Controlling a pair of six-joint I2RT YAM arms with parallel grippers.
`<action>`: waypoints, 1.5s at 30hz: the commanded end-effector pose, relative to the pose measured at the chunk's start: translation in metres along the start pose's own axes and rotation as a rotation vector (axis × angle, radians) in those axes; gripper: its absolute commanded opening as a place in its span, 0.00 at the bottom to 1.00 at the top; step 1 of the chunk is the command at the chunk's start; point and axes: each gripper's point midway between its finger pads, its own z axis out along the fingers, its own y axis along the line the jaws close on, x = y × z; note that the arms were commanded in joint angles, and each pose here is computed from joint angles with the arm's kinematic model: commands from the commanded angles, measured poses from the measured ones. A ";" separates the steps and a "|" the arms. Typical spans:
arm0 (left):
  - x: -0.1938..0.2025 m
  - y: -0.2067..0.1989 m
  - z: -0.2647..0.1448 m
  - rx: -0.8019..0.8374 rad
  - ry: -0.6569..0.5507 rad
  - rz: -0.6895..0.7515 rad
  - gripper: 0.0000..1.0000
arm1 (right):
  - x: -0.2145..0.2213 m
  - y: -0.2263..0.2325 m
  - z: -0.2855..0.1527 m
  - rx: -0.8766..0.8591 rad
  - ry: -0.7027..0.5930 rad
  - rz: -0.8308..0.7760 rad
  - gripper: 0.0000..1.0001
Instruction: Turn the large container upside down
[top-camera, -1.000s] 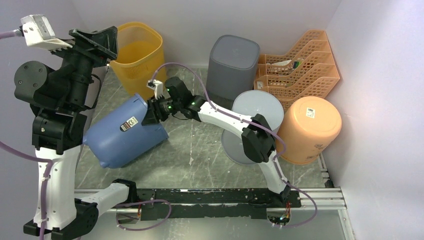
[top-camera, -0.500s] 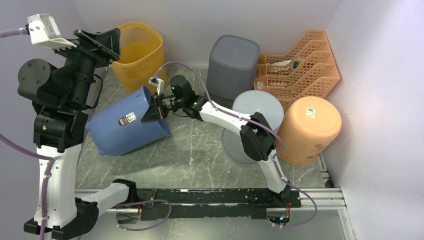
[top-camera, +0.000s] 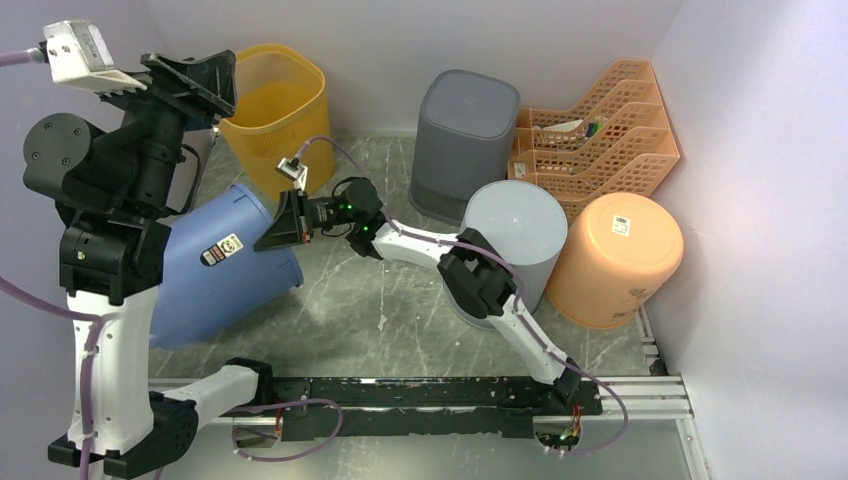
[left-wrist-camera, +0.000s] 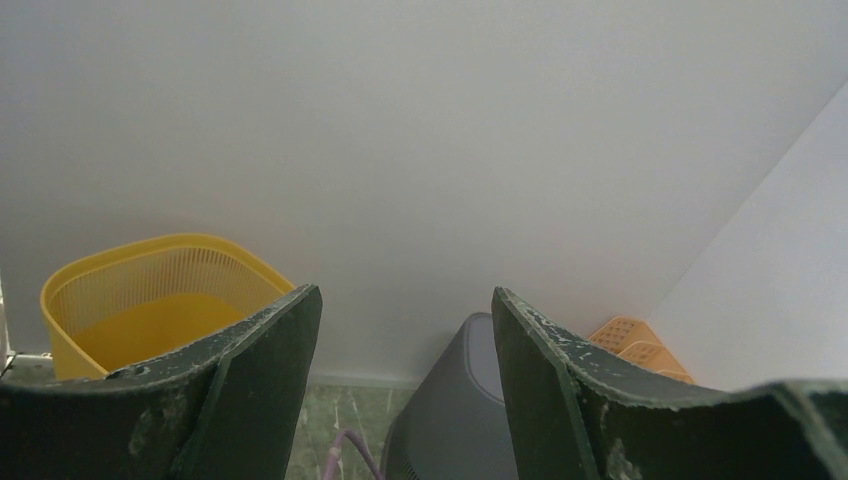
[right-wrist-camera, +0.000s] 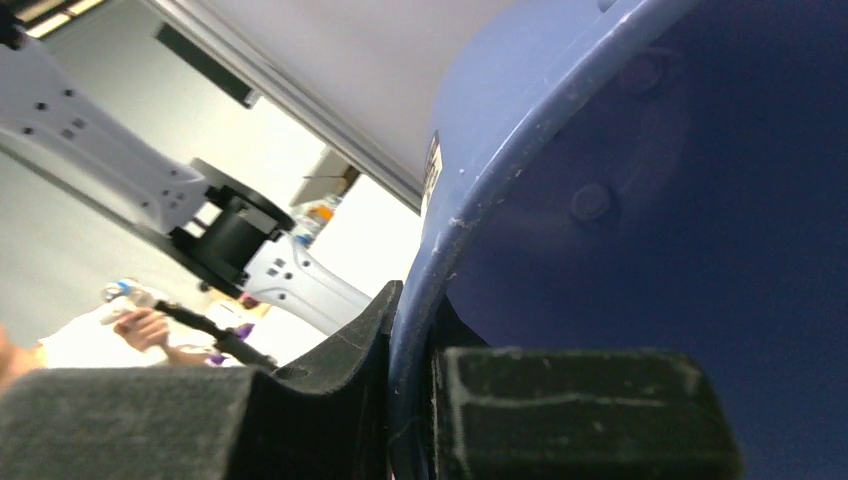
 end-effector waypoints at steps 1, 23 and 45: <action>-0.006 -0.004 0.002 0.019 -0.011 0.014 0.75 | -0.021 0.045 -0.006 -0.219 -0.101 -0.058 0.09; 0.015 -0.002 0.028 0.027 0.031 0.022 0.74 | 0.026 -0.092 -0.148 0.033 -0.341 0.299 0.16; 0.047 0.007 0.045 0.021 0.085 0.035 0.74 | 0.020 -0.184 -0.199 0.693 -0.185 0.219 0.52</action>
